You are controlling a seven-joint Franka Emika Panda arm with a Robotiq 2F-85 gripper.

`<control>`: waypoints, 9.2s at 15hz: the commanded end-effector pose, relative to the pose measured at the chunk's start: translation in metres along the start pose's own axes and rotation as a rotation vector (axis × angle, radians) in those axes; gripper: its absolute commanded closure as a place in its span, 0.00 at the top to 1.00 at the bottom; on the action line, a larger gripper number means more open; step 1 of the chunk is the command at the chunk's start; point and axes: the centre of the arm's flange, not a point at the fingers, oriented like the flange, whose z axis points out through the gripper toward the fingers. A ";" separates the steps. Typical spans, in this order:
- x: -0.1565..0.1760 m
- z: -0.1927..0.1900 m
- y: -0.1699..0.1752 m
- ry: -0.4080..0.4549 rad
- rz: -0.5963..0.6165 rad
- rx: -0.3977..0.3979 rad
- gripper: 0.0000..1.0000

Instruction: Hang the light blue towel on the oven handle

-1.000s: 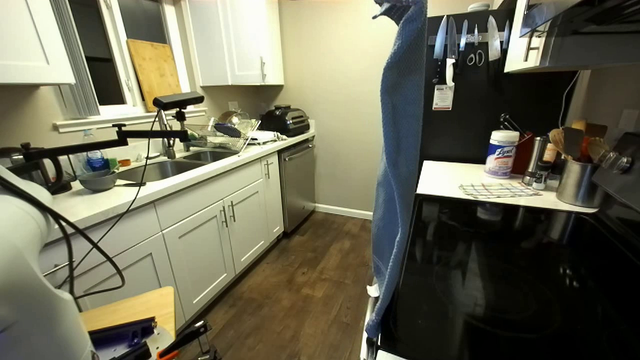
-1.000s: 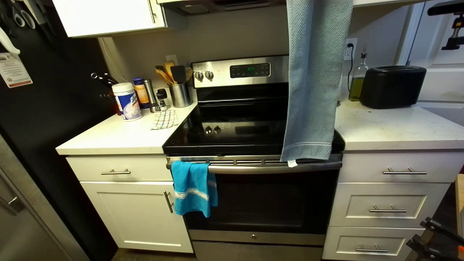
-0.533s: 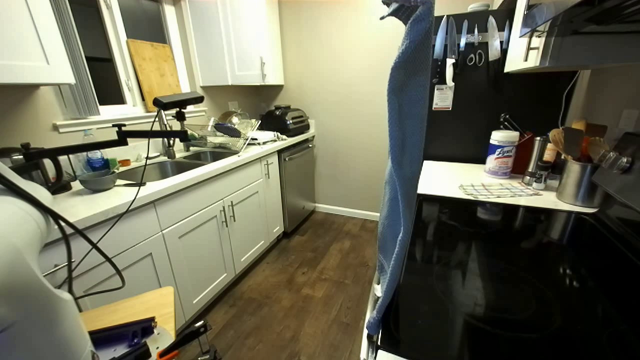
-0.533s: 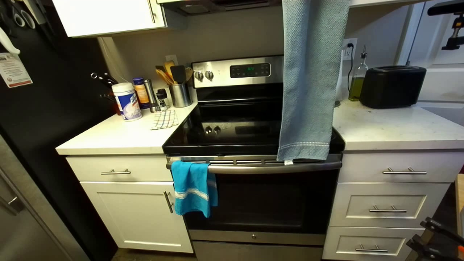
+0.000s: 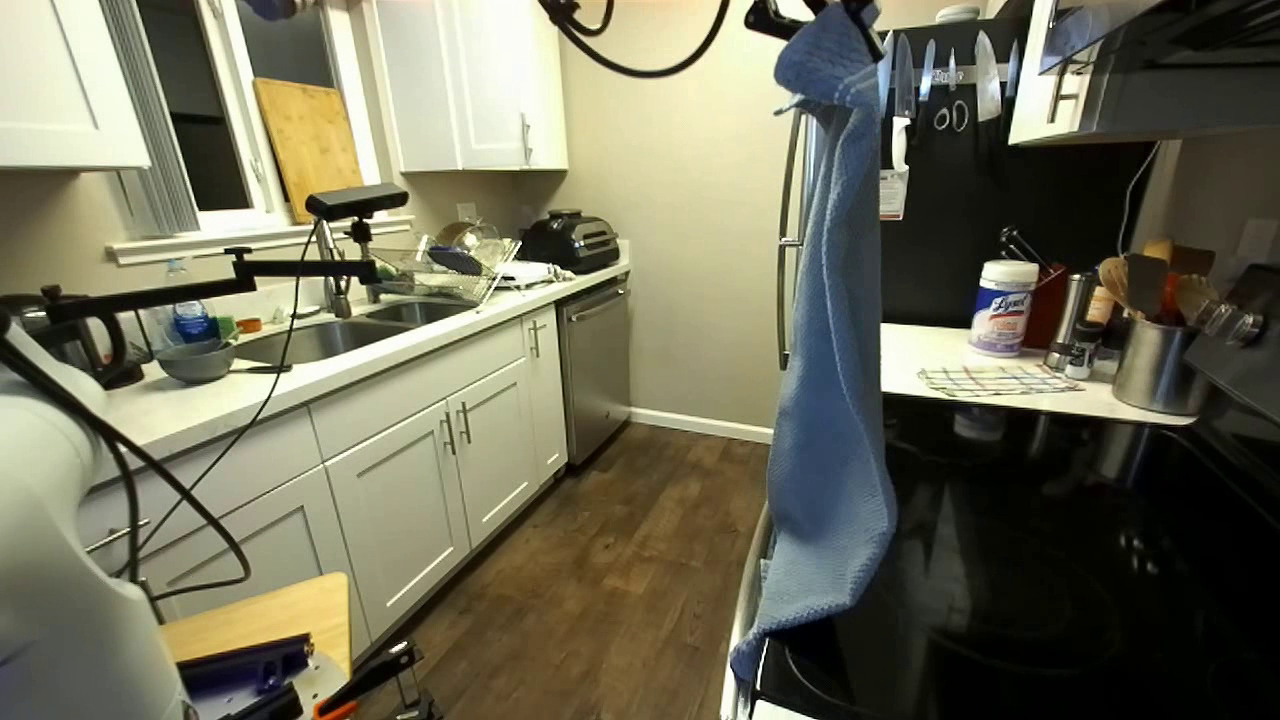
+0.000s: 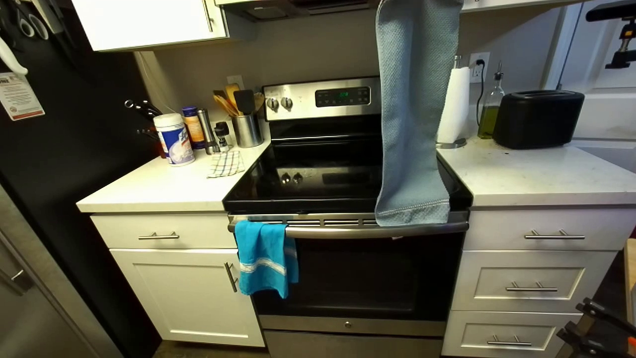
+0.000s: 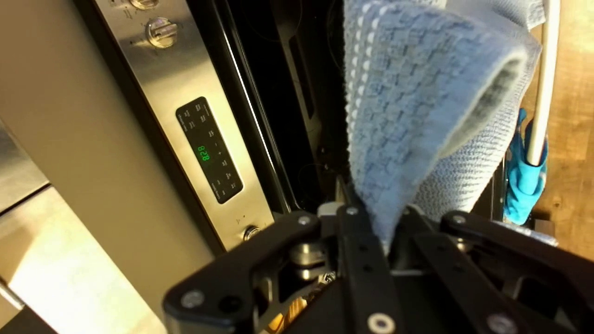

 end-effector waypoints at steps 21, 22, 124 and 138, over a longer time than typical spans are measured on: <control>0.061 -0.006 -0.002 0.068 0.087 -0.004 0.02; 0.064 -0.008 -0.001 0.073 0.094 -0.007 0.02; 0.047 0.242 -0.484 -0.579 -0.519 0.145 1.00; 0.062 0.264 -0.441 -0.565 -0.422 0.130 1.00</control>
